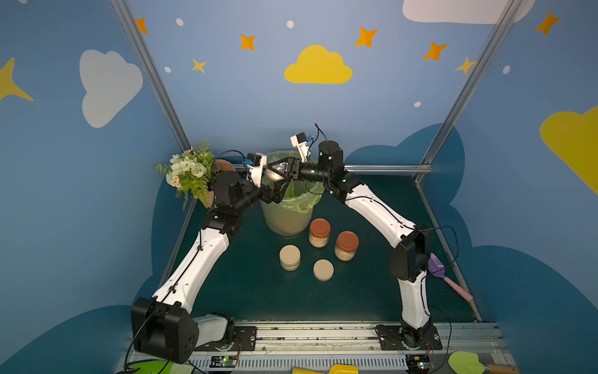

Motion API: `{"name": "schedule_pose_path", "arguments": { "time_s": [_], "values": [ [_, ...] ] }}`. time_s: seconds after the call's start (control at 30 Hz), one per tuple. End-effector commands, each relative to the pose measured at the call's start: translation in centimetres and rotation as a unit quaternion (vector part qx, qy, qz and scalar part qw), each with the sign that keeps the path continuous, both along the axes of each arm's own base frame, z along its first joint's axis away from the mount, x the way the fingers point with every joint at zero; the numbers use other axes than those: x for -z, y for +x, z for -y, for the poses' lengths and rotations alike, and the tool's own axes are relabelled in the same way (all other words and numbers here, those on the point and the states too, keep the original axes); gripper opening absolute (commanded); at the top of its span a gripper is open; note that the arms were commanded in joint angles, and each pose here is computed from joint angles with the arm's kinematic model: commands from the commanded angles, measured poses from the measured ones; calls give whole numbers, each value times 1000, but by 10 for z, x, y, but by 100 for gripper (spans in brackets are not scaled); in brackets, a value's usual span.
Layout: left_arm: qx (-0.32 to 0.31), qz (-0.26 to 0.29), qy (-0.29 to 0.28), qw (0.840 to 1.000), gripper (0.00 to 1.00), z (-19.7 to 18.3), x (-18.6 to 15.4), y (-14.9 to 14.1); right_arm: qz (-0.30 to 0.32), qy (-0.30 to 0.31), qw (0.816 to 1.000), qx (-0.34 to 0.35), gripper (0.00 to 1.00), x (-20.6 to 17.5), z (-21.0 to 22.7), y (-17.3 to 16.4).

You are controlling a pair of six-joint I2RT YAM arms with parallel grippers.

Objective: Empty expired oatmeal from jars
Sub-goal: Pour the expired oatmeal into the trash bin.

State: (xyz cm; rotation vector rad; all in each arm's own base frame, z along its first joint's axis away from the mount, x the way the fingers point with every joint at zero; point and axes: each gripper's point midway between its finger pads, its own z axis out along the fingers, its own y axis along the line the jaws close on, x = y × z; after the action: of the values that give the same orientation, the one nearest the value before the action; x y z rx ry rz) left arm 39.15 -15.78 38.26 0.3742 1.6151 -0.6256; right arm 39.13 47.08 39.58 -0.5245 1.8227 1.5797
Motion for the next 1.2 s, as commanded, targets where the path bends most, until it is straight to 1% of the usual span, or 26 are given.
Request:
{"name": "schedule_pose_path", "arguments": {
  "time_s": [0.0,0.1,0.17,0.23,0.3,0.33,0.37,0.43,0.5,0.6,0.7,0.8,0.97,1.0,1.1,1.17],
  "values": [
    [-35,-34,-69,996,100,-14,-11,-18,26,43,998,43,34,-35,5,10],
    [-42,-44,-90,994,100,-18,-13,-27,24,43,997,51,34,-34,5,11],
    [-67,-64,-108,990,100,-25,-12,-24,17,37,997,65,32,-32,7,14],
    [-77,-92,-138,983,100,-27,-13,-22,17,31,996,77,32,-30,8,15],
    [-66,-114,-185,974,100,-23,-15,-22,12,28,995,94,32,-30,10,17],
    [-61,-125,-214,967,100,-22,-17,-22,11,28,994,102,31,-30,11,19],
    [-65,-137,-240,959,100,-23,-15,-20,6,26,994,109,32,-30,11,19],
    [-72,-163,-303,936,100,-26,-13,-17,-5,33,992,121,32,-29,13,22],
    [-67,-189,-369,908,100,-25,-11,-15,-11,45,990,131,32,-31,14,21],
    [-49,-208,-434,875,100,-18,-12,-14,-10,50,989,142,32,-35,14,18],
    [-59,-240,-475,845,100,-15,-9,-12,-13,55,987,147,32,-35,15,19],
    [-59,-259,-519,812,100,-15,-10,-10,-14,66,986,153,32,-35,16,20],
    [-81,-273,-570,771,100,-20,-6,-3,-15,87,982,164,33,-36,17,20],
    [-87,-279,-585,757,100,-22,-3,-1,-16,92,981,168,33,-37,18,20],
    [-82,-279,-621,728,100,-23,-3,5,-21,106,978,177,33,-40,21,19],
    [-78,-282,-629,720,100,-20,-6,9,-20,112,977,179,34,-45,22,18]
  ]
}}
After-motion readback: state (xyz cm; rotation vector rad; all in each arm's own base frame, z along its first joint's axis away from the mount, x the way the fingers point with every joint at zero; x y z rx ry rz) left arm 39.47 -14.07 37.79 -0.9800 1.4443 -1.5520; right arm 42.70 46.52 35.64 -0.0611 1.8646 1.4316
